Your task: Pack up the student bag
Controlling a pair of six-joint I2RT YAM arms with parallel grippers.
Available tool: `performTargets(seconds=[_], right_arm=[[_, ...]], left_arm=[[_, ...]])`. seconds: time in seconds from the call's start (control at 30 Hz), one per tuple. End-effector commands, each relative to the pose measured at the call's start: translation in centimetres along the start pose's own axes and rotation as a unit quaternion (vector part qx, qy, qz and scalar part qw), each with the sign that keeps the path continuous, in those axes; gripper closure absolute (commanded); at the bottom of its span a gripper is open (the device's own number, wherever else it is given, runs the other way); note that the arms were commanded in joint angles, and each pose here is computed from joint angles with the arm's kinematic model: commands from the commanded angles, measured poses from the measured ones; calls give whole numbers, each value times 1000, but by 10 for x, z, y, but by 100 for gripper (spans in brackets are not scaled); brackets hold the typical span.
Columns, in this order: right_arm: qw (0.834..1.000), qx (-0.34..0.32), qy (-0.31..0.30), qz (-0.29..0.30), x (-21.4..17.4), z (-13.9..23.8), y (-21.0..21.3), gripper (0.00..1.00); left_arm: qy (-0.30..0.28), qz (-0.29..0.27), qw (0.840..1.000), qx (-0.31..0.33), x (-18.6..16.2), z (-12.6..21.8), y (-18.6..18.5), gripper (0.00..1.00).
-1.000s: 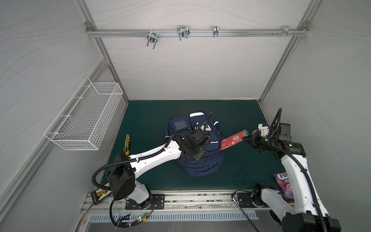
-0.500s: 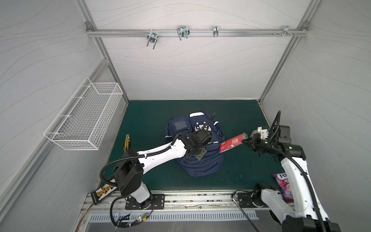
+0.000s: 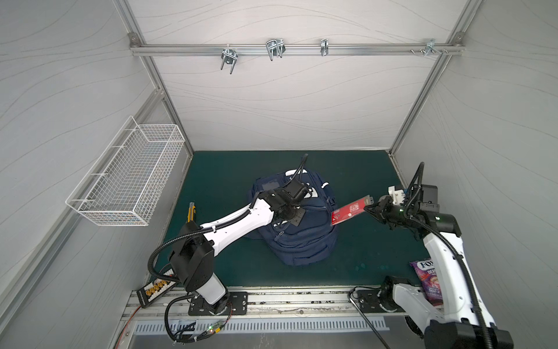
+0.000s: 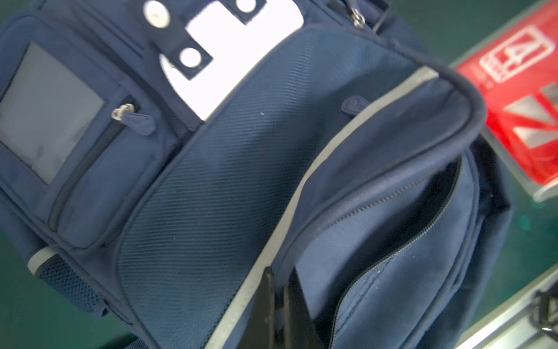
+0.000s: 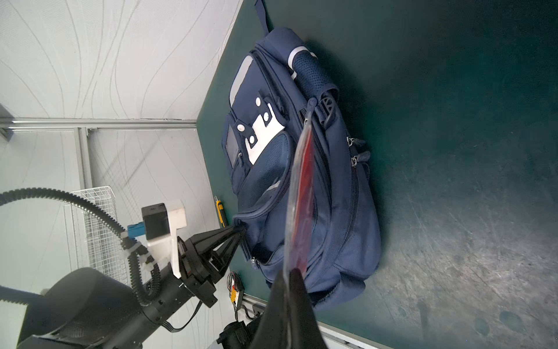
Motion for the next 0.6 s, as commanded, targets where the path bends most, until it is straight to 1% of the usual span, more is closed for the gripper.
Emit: performTargets(seconds=[0.0,0.07,0.17,0.23,0.3,0.37,0.43,0.57], right_arm=[[1000,29,-10,7,5,1,7,100],[999,37,-10,5,5,1,8,100],[998,59,-10,4,5,-1,11,100],[997,82,-5,6,2,-6,17,100],[995,99,0,23,-3,-13,29,100],[994,104,6,45,-9,-21,43,100],[993,104,7,60,-15,-27,55,100],[992,112,8,49,-23,-33,67,100]], left_arm=[[-112,11,992,-51,41,30,-3,100],[-122,22,990,-64,45,34,1,100],[-121,82,984,-106,56,36,19,100],[-124,103,978,-132,61,38,28,100],[-138,96,977,-134,65,43,29,100],[-147,88,975,-144,68,50,27,100],[-156,92,972,-148,70,55,26,100],[-178,95,966,-161,74,68,24,100]])
Point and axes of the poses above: each gripper's point midway between its finger pads, its own z axis back along the fingers, its own y axis along the line the jaws close on, x = y × z, the point moved 7 cm from there along z, back along the fingers, and after that the axes turned 8 degrees about z, right-handed, at the moved point
